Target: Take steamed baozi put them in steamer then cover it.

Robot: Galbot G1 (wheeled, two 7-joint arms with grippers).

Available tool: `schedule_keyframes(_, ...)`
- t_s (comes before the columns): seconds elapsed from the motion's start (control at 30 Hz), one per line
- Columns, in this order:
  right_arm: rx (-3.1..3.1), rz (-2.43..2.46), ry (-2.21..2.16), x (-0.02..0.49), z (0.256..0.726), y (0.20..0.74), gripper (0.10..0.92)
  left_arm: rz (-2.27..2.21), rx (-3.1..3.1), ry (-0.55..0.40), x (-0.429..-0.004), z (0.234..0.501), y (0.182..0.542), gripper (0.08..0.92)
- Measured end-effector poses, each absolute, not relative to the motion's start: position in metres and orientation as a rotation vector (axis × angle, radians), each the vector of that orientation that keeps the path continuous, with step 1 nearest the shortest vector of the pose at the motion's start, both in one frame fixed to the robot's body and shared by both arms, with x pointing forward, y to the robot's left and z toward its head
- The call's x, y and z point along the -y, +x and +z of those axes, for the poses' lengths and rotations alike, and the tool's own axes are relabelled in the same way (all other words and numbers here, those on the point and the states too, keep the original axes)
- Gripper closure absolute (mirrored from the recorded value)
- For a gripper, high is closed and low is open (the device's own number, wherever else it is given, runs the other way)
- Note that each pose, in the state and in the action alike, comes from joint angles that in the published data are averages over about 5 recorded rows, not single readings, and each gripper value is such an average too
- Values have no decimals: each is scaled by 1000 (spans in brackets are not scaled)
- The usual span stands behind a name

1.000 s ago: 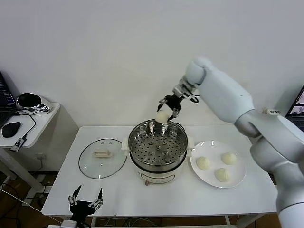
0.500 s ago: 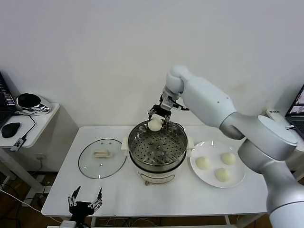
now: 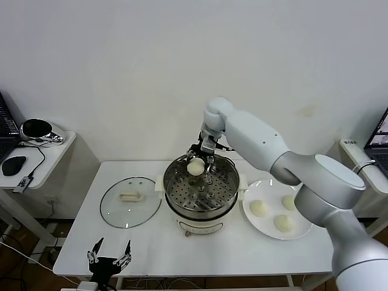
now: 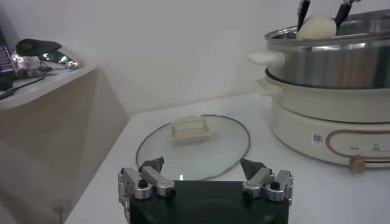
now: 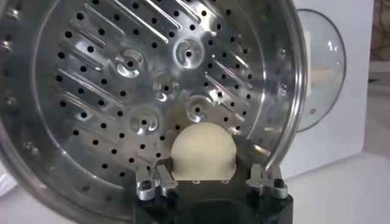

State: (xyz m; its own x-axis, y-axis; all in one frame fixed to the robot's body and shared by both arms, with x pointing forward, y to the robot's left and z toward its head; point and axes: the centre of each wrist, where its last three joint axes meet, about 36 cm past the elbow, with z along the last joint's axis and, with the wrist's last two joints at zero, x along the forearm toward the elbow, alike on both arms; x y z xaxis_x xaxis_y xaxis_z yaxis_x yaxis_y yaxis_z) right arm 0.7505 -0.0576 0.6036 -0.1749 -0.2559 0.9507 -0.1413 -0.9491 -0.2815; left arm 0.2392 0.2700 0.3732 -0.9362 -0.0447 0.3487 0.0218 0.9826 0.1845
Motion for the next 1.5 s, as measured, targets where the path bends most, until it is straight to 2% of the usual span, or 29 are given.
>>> schedule_keyframes(0.4,-486,-2324,-1976,63,592,756,370,-246,2765,-2,-266,371,239,177)
schedule_keyframes(0.67,-496,-2318,-1983,66,593,756,216,-240,2772,-5,-265,372,242,177)
schedule_keyframes(0.93,-605,-2312,-1983,82,628,751,200,-236,2777,-14,-263,376,242,177)
schedule_keyframes(1.1,-818,-2304,-1971,114,668,743,200,-235,2777,-17,-263,379,240,177)
schedule_keyframes(1.33,-1235,-2344,-1957,184,730,725,200,-220,2780,-26,-264,384,239,177)
schedule_keyframes(1.5,-1606,-2374,-1979,237,747,704,200,-214,2779,-44,-259,384,238,177)
